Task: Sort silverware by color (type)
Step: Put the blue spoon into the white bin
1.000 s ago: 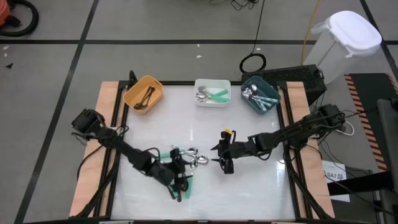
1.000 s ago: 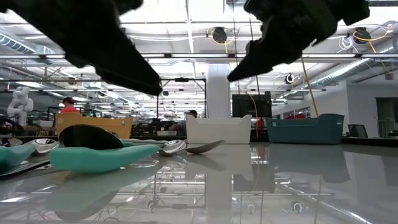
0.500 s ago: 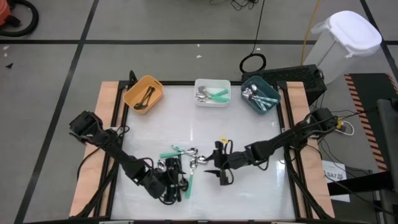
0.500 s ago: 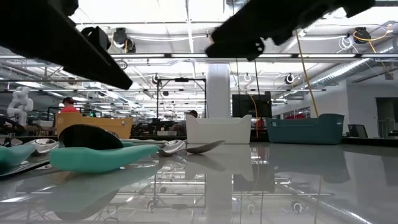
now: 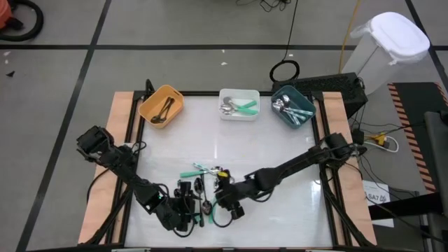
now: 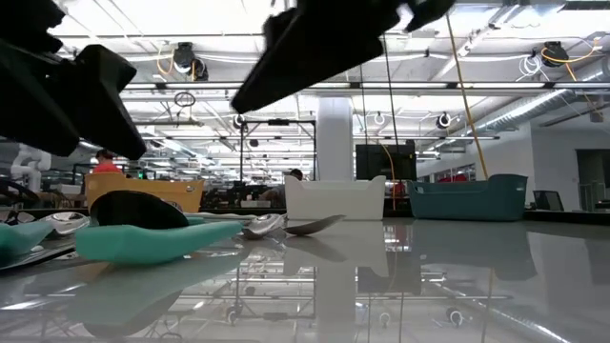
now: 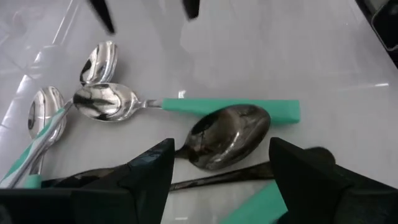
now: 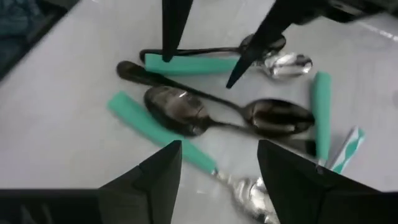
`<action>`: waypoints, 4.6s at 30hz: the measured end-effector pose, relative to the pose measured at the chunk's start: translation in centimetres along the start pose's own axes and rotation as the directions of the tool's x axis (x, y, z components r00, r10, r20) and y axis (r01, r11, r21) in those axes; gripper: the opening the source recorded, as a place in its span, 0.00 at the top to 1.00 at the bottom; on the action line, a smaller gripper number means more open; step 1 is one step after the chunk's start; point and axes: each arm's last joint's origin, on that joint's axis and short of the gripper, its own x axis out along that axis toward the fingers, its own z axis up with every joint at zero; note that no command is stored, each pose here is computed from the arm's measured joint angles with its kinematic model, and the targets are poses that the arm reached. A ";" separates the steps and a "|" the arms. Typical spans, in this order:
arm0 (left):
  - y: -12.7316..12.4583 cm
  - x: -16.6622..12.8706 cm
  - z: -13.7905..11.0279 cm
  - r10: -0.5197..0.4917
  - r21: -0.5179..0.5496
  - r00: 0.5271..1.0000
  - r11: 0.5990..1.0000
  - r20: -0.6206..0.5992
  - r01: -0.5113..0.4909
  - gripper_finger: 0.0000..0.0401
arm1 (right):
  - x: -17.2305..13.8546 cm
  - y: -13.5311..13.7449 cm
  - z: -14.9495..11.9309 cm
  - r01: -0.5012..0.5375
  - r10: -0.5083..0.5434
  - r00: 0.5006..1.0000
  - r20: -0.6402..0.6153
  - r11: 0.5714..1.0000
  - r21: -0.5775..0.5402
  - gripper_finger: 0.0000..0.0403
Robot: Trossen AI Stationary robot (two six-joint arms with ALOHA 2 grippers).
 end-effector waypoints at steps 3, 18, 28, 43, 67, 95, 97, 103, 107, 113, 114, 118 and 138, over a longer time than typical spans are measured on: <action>-0.2 -0.1 -0.2 0.000 0.014 1.000 1.000 -0.012 0.000 0.35 | 1.4 0.2 0.2 -0.004 0.003 1.000 -0.013 0.997 -0.075 0.49; -0.4 -0.5 -0.9 0.004 0.049 0.999 0.999 -0.047 -0.001 0.35 | 4.9 -1.3 -1.7 -0.143 0.134 0.988 -0.076 0.980 -0.137 0.49; -0.4 -0.5 -0.9 0.005 0.053 0.999 0.999 -0.049 -0.003 0.35 | 5.8 -2.6 -3.0 -0.173 0.147 0.979 -0.142 0.967 -0.188 0.55; 0.5 0.1 -0.4 0.031 0.027 0.998 0.999 -0.047 -0.030 0.35 | 5.7 -2.5 -3.4 -0.219 0.170 0.967 -0.188 0.934 -0.282 0.72; 4.8 2.5 1.5 0.141 0.077 0.989 0.987 -0.041 -0.138 0.35 | 1.9 -1.8 -3.4 -0.318 0.262 0.908 -0.328 0.939 -0.128 0.99; 6.7 3.5 4.7 0.111 0.114 0.978 0.985 0.174 -0.132 0.35 | -7.5 1.6 -4.7 -0.118 0.099 0.983 -0.156 0.986 -0.119 1.00; 6.7 3.5 5.1 0.096 0.104 0.975 0.988 0.200 -0.118 0.35 | -8.1 1.7 -5.4 -0.091 0.086 0.995 -0.039 0.989 -0.119 1.00; 6.8 3.3 6.2 0.081 0.098 0.951 0.989 0.300 -0.115 0.35 | -9.0 1.6 -7.4 0.010 0.045 0.925 0.377 0.989 -0.145 1.00; 7.0 3.0 7.3 0.087 0.097 0.913 0.986 0.398 -0.136 0.35 | -9.1 0.8 -8.6 0.137 -0.070 0.837 0.543 0.987 -0.083 1.00; 8.0 3.0 8.2 0.117 0.077 0.879 0.982 0.463 -0.172 0.35 | -9.2 -0.1 -8.7 0.221 -0.165 0.806 0.569 0.975 -0.031 1.00; 8.1 3.1 8.2 0.122 0.076 0.880 0.982 0.459 -0.176 0.35 | -9.3 -0.1 -8.6 0.227 -0.166 0.793 0.586 0.973 -0.033 1.00; 8.4 4.1 8.1 0.138 0.058 0.864 0.980 0.484 -0.190 0.35 | -9.8 -0.4 -8.0 0.251 -0.182 0.740 0.647 0.968 -0.015 1.00; 8.0 4.4 8.6 0.238 0.042 0.764 0.944 0.599 -0.328 0.59 | -9.9 -1.0 -7.3 0.198 -0.216 0.642 0.736 0.974 0.113 1.00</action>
